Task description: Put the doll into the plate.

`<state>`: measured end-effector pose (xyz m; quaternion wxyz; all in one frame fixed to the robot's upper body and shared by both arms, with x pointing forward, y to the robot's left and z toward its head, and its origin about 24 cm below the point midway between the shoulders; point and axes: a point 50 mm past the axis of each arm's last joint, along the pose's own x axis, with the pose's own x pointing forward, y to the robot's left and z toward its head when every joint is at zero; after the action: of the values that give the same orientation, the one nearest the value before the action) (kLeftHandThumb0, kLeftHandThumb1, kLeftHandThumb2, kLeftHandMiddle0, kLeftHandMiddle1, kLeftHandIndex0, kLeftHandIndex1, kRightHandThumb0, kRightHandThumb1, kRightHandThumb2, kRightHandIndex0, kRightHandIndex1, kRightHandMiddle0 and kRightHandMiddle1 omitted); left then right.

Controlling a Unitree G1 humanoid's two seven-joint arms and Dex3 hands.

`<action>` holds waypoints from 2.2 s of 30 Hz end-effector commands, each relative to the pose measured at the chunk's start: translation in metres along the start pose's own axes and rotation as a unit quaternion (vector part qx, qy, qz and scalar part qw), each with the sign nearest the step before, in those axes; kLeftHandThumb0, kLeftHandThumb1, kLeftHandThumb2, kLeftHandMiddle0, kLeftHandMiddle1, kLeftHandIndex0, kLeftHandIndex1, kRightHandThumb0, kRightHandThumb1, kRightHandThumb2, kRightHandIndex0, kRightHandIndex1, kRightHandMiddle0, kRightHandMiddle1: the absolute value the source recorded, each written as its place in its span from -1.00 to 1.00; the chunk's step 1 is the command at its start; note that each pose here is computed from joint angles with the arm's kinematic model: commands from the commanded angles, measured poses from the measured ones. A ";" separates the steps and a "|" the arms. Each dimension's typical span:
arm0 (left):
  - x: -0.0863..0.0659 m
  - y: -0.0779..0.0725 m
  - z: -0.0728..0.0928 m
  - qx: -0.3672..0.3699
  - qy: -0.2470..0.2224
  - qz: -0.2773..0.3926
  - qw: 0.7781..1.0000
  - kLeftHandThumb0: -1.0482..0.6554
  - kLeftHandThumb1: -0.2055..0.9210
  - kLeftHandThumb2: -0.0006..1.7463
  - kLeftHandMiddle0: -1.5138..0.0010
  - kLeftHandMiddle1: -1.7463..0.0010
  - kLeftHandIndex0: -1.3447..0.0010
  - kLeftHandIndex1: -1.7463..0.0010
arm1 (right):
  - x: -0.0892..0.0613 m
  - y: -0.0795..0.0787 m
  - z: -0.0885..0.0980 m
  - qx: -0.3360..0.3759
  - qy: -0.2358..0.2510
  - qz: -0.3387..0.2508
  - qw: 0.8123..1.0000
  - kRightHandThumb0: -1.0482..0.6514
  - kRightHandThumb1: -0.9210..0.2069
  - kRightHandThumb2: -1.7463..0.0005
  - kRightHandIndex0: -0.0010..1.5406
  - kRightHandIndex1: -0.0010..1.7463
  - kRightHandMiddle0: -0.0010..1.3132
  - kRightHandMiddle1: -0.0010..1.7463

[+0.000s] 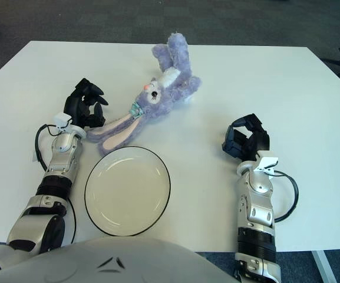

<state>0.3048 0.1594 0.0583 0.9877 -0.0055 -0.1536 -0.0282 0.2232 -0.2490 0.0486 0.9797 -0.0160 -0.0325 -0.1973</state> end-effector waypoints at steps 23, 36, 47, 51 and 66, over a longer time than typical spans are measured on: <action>-0.024 -0.005 -0.025 -0.017 0.053 0.007 0.998 0.22 -0.07 0.52 0.34 -1.00 0.27 -1.00 | -0.001 0.001 0.030 -0.080 -0.110 0.004 0.991 -0.24 -0.40 -0.12 0.28 1.00 -0.38 1.00; -0.024 -0.008 -0.024 -0.008 0.034 -0.006 0.999 0.22 -0.09 0.54 0.33 -1.00 0.26 -1.00 | -0.001 0.003 0.027 -0.078 -0.100 0.023 0.992 -0.24 -0.38 -0.14 0.20 1.00 -0.38 1.00; -0.022 -0.013 -0.025 -0.009 0.029 -0.003 1.000 0.22 -0.07 0.52 0.34 -1.00 0.28 -1.00 | 0.000 0.005 0.034 -0.116 -0.119 0.049 0.985 -0.24 -0.39 -0.13 0.15 1.00 -0.38 1.00; -0.022 -0.014 -0.026 -0.010 0.028 -0.005 1.000 0.22 -0.06 0.51 0.34 -1.00 0.28 -1.00 | -0.005 0.017 0.042 -0.169 -0.148 0.064 0.972 -0.23 -0.45 -0.08 0.23 1.00 -0.42 1.00; -0.022 -0.015 -0.025 -0.014 0.016 -0.016 1.000 0.22 -0.04 0.50 0.35 -1.00 0.29 -1.00 | -0.011 0.037 0.059 -0.370 -0.271 0.078 0.885 -0.19 -0.96 0.45 -0.15 1.00 -0.58 0.92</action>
<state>0.3080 0.1452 0.0636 0.9786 -0.0139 -0.2002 -0.0458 0.2243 -0.2140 0.1003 0.8877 -0.4046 -0.1861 -0.1172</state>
